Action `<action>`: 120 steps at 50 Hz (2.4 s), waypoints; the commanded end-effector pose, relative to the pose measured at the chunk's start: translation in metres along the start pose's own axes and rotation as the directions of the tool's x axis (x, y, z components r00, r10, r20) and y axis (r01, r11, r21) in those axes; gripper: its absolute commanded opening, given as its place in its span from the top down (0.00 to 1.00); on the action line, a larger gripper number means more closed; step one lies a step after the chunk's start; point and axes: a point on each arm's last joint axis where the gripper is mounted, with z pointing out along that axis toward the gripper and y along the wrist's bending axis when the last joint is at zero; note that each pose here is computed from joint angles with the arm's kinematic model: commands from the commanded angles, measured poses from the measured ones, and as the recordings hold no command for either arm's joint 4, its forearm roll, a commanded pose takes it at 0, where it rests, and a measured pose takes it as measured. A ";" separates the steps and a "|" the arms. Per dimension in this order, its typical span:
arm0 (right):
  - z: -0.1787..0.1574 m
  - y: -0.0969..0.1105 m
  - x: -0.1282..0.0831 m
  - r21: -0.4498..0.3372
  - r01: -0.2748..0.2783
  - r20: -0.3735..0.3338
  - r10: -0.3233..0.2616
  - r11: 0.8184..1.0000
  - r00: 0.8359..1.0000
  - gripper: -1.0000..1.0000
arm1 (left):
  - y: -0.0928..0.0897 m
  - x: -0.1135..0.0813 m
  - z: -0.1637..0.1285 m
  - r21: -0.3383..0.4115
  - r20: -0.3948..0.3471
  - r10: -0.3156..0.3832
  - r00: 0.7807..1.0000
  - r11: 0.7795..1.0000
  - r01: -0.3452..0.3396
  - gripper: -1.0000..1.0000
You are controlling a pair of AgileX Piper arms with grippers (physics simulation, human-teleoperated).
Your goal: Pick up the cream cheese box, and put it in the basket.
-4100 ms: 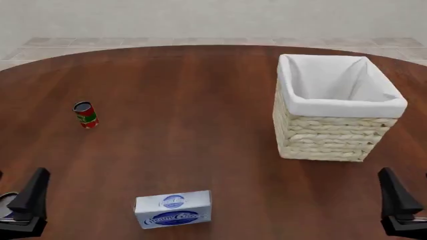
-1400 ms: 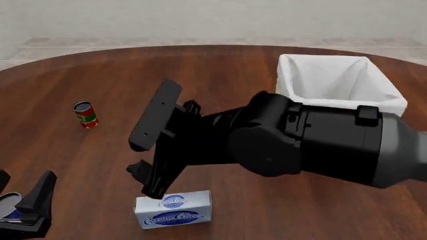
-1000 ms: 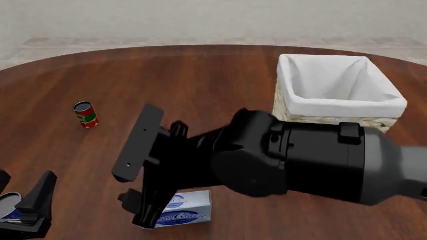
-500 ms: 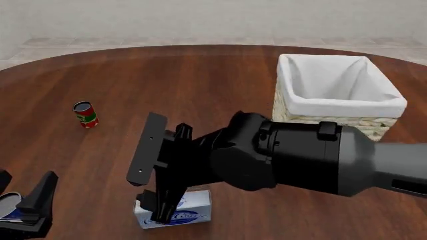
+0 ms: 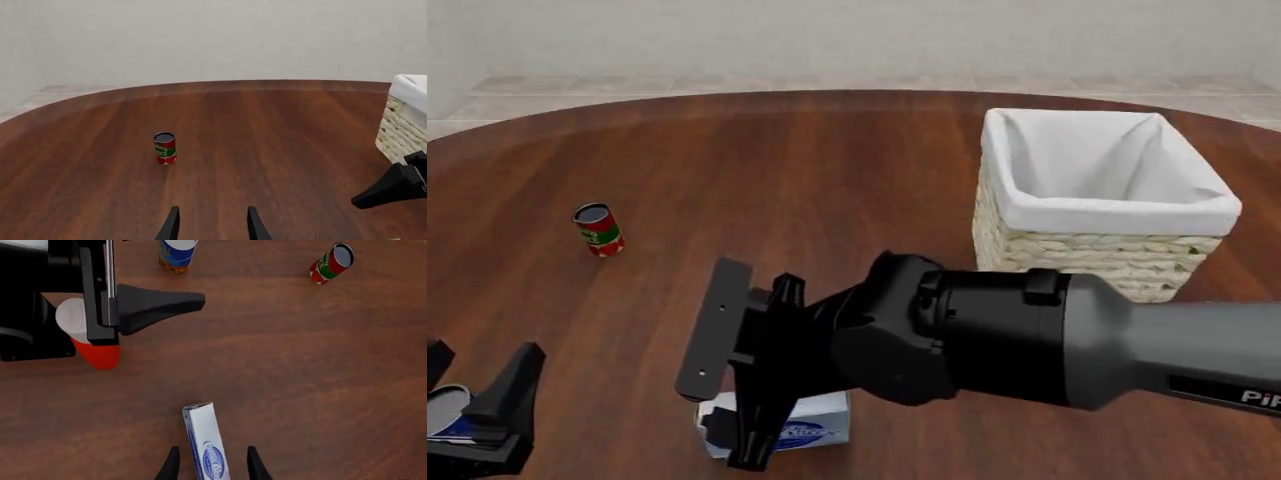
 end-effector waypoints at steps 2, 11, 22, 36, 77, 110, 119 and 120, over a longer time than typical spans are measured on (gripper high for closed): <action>0.009 -0.001 0.007 -0.002 0.000 -0.022 0.000 1.000 1.000 0.00 | 0.000 0.000 0.001 0.005 -0.004 -0.002 1.000 1.000 0.002 0.00; 0.016 0.004 0.011 -0.009 -0.012 -0.026 0.011 1.000 1.000 0.00 | 0.000 0.000 0.001 0.005 -0.004 -0.002 1.000 1.000 0.002 0.00; 0.031 0.013 0.022 -0.026 -0.014 -0.050 0.012 1.000 0.999 0.00 | 0.000 0.000 0.000 0.008 -0.002 -0.003 1.000 1.000 0.003 0.00; 0.048 0.002 0.036 -0.015 -0.010 -0.088 0.009 1.000 0.996 0.00 | -0.001 0.000 0.001 0.013 -0.005 -0.005 1.000 1.000 0.005 0.00; 0.078 0.004 0.047 -0.036 -0.013 -0.142 0.008 0.999 0.990 0.00 | -0.001 0.000 0.000 0.020 -0.003 -0.006 1.000 1.000 0.006 0.00; 0.089 0.015 0.052 -0.056 0.003 -0.149 -0.011 0.998 0.989 0.00 | -0.001 0.000 0.001 0.021 -0.004 -0.007 1.000 1.000 0.007 0.00; 0.087 0.019 0.049 -0.056 0.014 -0.130 -0.021 0.998 0.991 1.00 | -0.001 0.000 0.000 0.019 -0.004 -0.006 1.000 1.000 0.006 0.00; 0.085 0.018 0.046 -0.052 0.011 -0.120 -0.017 0.999 0.993 1.00 | -0.001 0.000 0.000 0.019 -0.003 -0.007 1.000 1.000 0.007 0.00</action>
